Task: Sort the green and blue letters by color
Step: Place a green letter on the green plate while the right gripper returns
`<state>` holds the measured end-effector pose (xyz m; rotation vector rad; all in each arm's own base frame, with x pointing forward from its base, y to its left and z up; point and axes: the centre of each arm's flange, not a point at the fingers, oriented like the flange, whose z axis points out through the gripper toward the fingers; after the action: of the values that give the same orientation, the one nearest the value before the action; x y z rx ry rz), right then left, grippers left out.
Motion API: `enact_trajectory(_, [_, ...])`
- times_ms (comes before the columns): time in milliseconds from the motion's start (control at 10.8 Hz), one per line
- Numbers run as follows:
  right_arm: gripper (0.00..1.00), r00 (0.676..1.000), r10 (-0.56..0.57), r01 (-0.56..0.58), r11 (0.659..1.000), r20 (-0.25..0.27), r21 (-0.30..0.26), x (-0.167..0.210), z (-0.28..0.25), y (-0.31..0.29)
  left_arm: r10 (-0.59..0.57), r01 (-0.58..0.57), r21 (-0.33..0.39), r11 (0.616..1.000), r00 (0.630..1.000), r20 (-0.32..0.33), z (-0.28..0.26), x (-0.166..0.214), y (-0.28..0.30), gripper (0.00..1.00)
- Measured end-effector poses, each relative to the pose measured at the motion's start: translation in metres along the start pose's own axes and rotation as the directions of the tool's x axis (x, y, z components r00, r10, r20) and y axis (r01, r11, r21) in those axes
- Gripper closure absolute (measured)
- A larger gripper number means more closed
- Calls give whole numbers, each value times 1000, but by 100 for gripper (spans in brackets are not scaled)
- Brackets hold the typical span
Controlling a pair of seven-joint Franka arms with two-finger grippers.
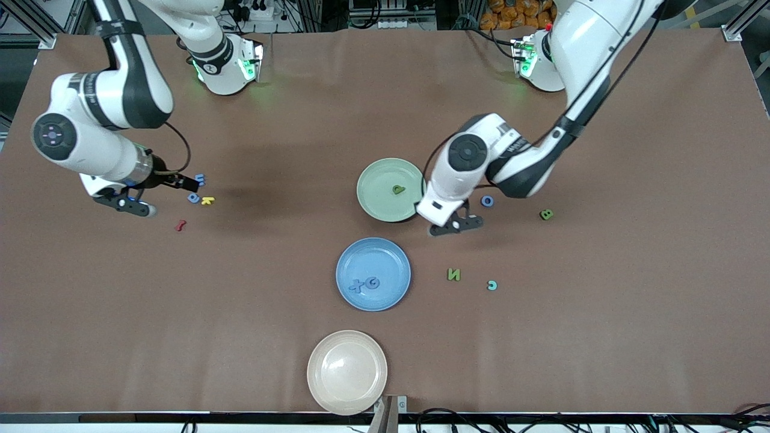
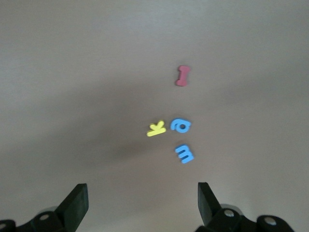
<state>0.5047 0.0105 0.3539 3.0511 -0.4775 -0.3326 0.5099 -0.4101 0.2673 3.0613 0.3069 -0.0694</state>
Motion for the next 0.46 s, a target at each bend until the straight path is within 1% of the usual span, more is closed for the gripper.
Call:
enact_trajectory(93, [0,1000,13,-13,1000,12,4,3,5,16,-6,6,2,1000,1000,5,3,-26,20,90])
enact_trajectory(279, [0,999,32,-32,999,13,12,5,22,37,-14,14,7,1000,1000,11,8,-86,61,90])
enact_trajectory(372, [0,1000,14,-14,1000,7,19,5,33,49,-15,15,9,1000,1000,13,10,-107,73,90])
enact_trajectory(465, [0,1000,-18,18,999,-4,28,5,47,65,-19,19,13,1000,1000,16,13,-125,82,86])
